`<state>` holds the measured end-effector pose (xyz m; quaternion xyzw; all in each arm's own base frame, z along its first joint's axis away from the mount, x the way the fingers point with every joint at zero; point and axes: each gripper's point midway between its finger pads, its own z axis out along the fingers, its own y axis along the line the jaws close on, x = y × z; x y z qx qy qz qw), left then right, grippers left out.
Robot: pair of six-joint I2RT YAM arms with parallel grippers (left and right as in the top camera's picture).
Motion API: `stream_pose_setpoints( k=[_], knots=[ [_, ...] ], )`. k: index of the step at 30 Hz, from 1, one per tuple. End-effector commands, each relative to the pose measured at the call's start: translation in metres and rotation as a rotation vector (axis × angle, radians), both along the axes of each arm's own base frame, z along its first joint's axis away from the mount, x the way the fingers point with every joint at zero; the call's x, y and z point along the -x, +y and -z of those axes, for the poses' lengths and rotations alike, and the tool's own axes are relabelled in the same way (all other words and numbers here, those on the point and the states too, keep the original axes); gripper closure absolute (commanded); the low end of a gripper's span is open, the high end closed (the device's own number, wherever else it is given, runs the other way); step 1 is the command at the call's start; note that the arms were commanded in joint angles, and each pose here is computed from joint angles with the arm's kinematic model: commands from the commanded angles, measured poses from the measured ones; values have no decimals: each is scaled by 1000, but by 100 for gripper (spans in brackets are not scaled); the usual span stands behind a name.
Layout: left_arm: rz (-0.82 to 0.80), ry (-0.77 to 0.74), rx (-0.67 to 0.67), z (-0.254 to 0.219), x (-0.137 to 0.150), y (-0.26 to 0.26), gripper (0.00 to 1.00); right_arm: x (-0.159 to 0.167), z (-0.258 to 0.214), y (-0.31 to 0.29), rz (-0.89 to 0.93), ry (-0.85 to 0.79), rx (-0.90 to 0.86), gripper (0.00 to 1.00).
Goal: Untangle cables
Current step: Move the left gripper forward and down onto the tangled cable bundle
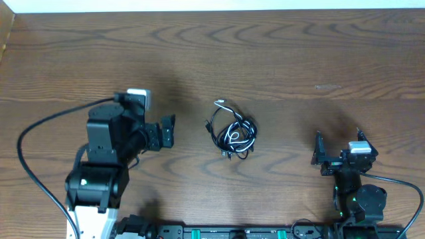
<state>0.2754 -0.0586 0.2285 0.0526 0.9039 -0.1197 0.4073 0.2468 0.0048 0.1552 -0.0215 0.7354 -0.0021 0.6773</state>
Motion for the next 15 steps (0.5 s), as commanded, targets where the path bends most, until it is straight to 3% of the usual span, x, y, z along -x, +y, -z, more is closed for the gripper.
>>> stream_pose_setpoints(
  k=[1,8,15],
  knots=[
    [107,-24,21,-22,-6,-16,2,0,2,1,-1,6,9,1],
    [355,-70,90,-48,-9,-53,2,0,2,1,-1,6,9,1],
    [357,-84,90,-50,-12,-54,2,0,2,1,-1,6,9,1]
  ],
)
